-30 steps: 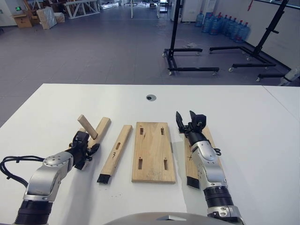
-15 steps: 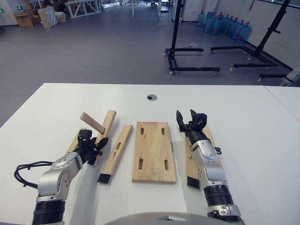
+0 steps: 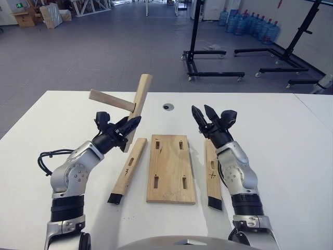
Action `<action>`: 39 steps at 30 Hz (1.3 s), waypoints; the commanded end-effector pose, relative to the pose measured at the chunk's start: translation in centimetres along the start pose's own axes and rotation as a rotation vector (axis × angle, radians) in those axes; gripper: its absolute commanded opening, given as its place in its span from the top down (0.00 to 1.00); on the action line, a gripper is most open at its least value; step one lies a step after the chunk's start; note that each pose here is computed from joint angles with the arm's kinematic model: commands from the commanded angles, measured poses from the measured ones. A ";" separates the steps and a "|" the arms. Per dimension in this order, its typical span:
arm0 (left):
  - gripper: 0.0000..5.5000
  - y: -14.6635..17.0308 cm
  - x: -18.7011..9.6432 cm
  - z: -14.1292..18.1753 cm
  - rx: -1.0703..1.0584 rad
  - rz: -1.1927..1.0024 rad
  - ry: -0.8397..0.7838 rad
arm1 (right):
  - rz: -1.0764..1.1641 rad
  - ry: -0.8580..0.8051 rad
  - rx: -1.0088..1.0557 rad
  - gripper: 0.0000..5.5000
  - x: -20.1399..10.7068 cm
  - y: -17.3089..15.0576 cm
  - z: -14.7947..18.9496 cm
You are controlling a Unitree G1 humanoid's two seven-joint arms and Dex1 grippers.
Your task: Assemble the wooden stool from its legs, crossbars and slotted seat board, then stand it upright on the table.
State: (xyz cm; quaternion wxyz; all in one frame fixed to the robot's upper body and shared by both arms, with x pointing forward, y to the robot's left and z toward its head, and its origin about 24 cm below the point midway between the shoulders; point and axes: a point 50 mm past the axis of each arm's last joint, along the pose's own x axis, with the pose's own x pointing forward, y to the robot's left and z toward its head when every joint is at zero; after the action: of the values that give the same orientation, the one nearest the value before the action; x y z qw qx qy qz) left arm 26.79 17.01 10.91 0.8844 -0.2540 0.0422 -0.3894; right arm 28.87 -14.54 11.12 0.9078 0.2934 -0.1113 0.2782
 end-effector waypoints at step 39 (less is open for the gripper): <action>0.63 -5.1 2.5 -3.2 -0.143 -0.555 0.112 | 0.676 0.126 0.363 0.62 1.7 5.0 1.7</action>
State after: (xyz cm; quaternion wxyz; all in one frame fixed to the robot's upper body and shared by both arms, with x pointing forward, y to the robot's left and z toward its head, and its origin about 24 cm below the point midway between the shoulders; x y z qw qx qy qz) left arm 24.23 11.13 10.68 0.7173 -0.3011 0.0528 -0.6262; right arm 27.23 -11.26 14.73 0.6945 0.4096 -0.0780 0.5863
